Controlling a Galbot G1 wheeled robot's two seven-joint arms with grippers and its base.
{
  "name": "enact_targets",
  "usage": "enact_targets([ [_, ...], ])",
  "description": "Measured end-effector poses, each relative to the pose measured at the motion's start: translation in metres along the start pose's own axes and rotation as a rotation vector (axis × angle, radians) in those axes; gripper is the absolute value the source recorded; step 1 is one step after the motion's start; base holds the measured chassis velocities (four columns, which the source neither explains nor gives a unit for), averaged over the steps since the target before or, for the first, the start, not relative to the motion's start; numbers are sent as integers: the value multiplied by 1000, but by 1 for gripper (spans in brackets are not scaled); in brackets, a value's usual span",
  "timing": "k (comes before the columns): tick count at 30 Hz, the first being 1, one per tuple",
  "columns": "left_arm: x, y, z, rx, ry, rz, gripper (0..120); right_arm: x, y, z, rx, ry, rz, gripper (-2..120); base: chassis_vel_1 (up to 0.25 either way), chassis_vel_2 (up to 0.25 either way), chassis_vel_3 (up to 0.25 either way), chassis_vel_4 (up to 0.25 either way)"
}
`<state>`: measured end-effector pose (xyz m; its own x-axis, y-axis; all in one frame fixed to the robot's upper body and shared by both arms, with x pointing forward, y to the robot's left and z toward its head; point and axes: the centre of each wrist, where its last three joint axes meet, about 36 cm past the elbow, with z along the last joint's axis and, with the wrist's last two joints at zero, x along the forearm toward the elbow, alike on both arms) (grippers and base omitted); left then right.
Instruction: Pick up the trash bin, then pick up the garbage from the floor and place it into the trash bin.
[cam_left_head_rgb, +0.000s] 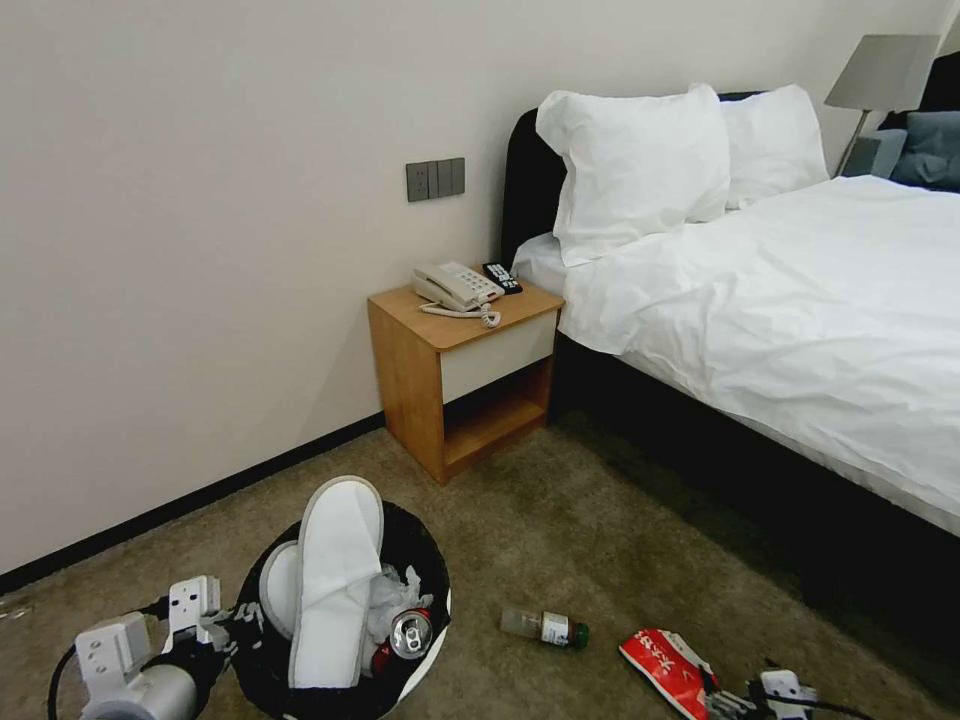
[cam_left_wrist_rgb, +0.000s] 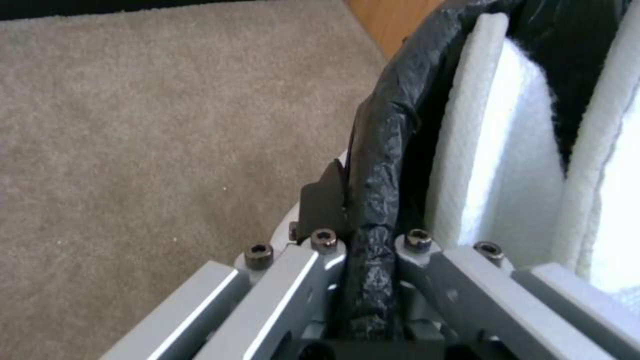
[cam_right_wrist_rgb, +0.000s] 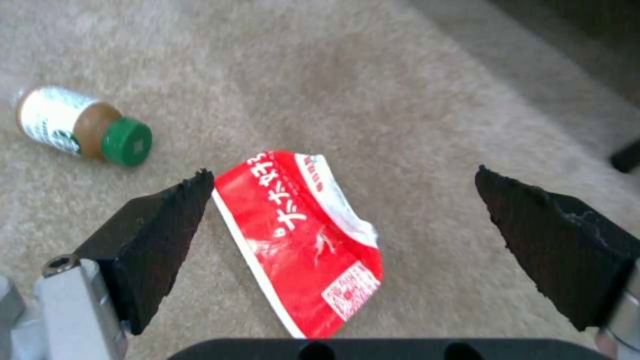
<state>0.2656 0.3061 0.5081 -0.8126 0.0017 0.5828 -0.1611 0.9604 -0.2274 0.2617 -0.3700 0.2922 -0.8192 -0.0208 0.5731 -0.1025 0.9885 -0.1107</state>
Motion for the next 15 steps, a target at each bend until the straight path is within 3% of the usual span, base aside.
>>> enact_targets([
  [15,6,1,1,4,-5,-20,2,-65,-36,13,101,86,-67,100,0,0,0,0],
])
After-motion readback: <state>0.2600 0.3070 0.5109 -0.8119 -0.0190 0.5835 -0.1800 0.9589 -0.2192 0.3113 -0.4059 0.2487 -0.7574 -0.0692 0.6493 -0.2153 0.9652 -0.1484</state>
